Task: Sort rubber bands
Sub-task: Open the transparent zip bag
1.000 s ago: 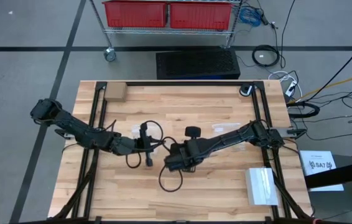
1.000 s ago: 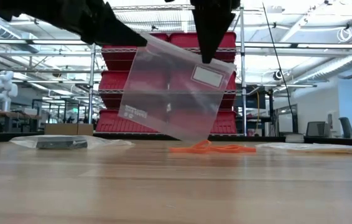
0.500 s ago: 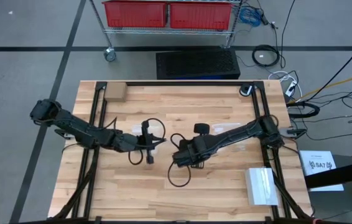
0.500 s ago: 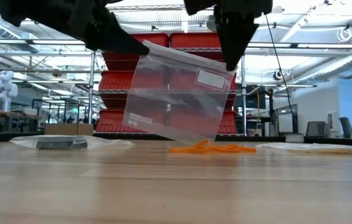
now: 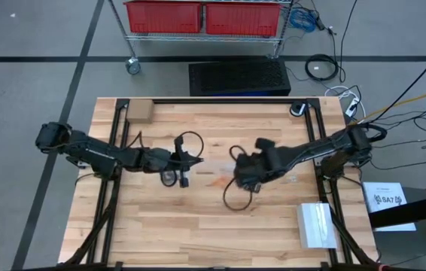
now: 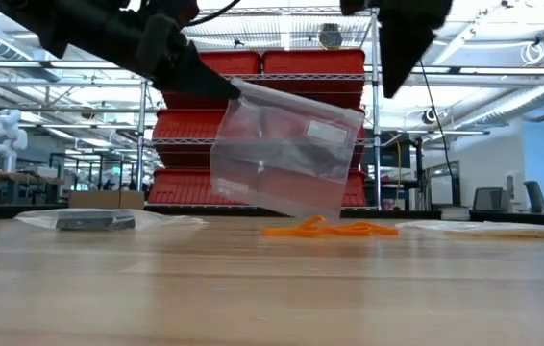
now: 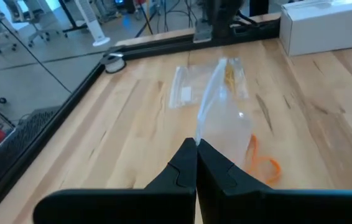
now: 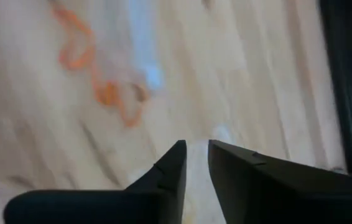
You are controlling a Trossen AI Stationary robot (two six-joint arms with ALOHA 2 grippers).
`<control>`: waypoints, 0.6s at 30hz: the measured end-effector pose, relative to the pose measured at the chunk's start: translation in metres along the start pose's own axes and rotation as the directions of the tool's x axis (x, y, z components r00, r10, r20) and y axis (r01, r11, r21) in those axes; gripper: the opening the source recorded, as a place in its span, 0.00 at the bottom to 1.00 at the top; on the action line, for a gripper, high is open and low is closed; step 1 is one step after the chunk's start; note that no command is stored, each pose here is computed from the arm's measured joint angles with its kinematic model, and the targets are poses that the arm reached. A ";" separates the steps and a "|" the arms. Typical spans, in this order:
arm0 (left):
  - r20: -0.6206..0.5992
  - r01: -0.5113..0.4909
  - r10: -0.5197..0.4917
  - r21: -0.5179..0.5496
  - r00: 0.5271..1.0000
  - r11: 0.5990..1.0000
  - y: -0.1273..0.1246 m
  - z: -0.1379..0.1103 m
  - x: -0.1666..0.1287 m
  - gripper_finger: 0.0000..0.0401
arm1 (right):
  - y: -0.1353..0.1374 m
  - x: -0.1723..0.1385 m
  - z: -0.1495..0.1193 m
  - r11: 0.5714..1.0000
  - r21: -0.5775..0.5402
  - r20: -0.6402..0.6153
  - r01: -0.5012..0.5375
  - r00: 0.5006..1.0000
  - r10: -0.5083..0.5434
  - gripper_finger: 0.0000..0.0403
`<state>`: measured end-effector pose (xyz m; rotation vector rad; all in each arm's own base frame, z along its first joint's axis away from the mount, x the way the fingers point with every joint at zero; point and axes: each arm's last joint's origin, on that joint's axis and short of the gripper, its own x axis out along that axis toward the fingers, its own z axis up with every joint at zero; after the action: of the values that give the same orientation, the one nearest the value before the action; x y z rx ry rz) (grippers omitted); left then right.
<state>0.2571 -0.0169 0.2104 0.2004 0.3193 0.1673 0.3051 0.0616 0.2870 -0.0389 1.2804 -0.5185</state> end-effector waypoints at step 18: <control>0.024 0.072 -0.071 -0.050 0.997 0.996 0.037 -0.004 0.008 0.00 | -0.030 0.028 0.043 0.977 -0.140 0.364 -0.160 0.909 0.201 0.11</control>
<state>0.2585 0.0210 0.2119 0.1396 0.2994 0.1020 0.3394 0.0133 0.2835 -0.1041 0.9208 -0.2634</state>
